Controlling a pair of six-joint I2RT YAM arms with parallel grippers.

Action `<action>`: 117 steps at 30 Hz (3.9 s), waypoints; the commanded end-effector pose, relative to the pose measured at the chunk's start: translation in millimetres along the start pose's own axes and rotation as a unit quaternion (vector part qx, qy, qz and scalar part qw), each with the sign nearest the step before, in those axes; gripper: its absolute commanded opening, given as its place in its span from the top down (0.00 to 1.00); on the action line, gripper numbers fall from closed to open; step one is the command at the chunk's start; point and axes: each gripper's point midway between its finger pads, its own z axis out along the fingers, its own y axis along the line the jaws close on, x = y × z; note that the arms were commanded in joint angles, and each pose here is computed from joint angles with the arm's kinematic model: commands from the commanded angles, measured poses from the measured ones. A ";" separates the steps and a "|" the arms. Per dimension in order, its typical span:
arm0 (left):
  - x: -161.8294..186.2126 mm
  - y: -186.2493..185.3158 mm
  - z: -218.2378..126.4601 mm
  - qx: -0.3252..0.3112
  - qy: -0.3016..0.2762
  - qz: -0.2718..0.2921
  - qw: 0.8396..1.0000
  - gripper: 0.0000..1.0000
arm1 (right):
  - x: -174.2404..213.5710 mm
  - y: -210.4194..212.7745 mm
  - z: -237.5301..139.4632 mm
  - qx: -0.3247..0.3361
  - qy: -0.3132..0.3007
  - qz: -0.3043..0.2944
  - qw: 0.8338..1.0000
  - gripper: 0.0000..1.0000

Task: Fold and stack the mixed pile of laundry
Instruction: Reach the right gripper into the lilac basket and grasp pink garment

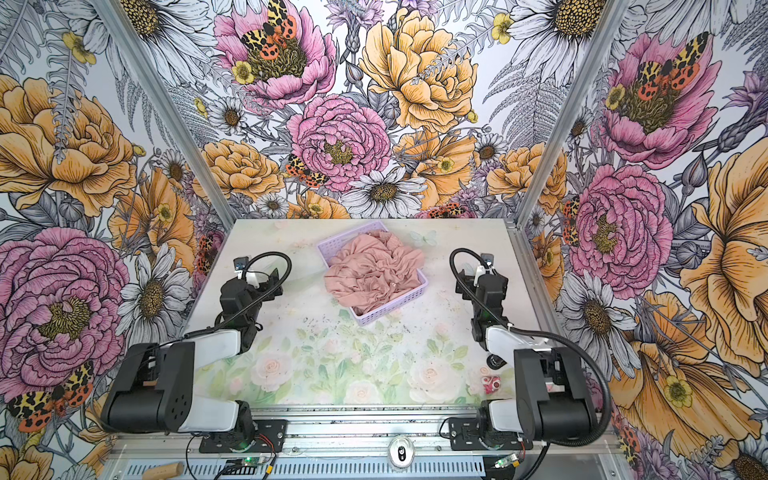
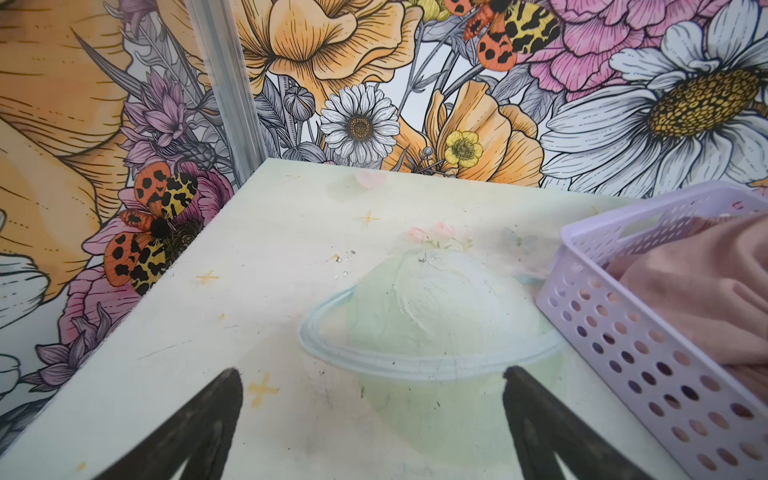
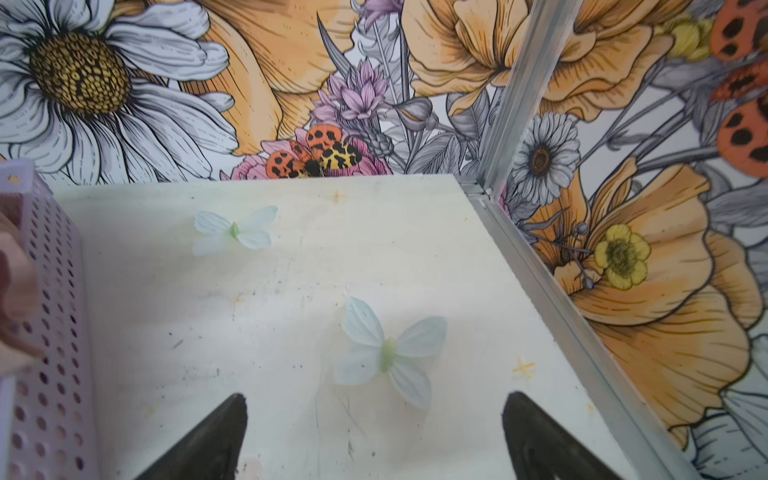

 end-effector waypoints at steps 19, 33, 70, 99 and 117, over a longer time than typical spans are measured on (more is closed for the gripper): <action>20.1 -75.5 -41.0 0.189 0.208 -0.150 0.948 0.01 | 69.6 343.8 -142.1 -0.362 0.340 -0.089 0.863 0.24; 23.1 -76.3 -39.7 0.189 0.215 -0.157 0.945 0.01 | 103.7 357.1 -125.0 -0.331 0.390 -0.111 0.852 0.43; 39.6 -82.6 -32.7 0.190 0.250 -0.153 0.937 0.01 | 89.3 91.6 22.5 -0.073 0.415 -0.116 0.900 1.00; 27.9 -92.3 -27.9 0.195 0.252 -0.151 0.936 0.01 | -23.2 32.1 54.1 -0.077 0.347 -0.049 0.933 0.34; 31.8 -104.6 -32.2 0.207 0.254 -0.150 0.933 0.01 | 4.7 -73.9 145.8 0.052 0.375 0.100 0.920 0.20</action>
